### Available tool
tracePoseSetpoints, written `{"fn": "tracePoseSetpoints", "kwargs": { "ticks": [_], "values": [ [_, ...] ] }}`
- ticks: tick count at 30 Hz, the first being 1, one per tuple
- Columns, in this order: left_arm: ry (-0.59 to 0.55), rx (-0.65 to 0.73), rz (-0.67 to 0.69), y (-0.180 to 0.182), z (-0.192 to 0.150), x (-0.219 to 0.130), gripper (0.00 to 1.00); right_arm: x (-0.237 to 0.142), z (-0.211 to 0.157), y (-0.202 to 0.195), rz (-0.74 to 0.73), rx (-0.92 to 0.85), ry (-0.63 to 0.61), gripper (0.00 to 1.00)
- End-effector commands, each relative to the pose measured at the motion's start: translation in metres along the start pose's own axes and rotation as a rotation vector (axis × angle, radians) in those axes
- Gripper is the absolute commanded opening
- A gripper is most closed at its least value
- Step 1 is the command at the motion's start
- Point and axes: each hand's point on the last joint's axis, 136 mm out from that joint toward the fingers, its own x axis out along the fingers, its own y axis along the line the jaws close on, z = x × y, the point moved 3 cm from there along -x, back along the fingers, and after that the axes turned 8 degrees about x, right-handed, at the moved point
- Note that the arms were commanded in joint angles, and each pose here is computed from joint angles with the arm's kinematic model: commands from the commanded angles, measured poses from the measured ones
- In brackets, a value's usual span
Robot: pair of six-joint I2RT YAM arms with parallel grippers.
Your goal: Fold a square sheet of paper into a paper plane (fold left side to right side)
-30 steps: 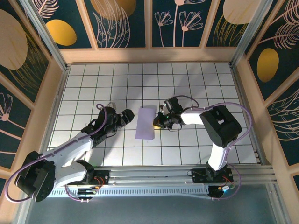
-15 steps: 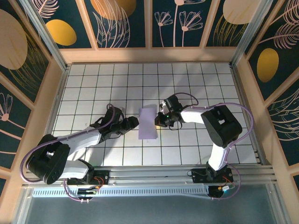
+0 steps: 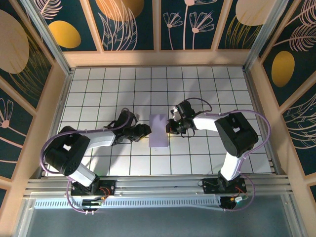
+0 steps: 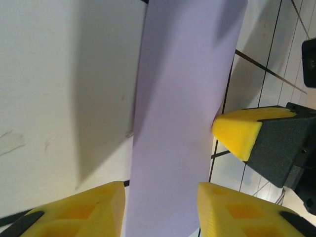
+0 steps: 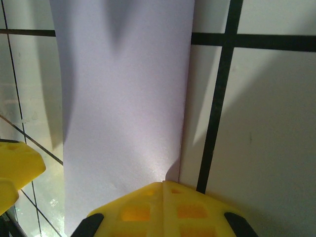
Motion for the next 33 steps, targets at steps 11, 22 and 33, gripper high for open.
{"fn": "tracePoseSetpoints", "kwargs": {
  "ticks": [11,22,33],
  "values": [
    [0.036,0.047,0.039,0.004,0.006,0.017,0.39,-0.001,-0.015,-0.022,-0.083,0.019,0.037,0.00],
    [0.112,0.066,0.016,0.005,-0.005,0.030,0.36,0.000,-0.015,-0.022,-0.083,0.021,0.038,0.00],
    [0.070,0.074,0.003,-0.004,0.003,0.026,0.34,-0.001,-0.014,-0.021,-0.081,0.015,0.038,0.00]
  ]
}}
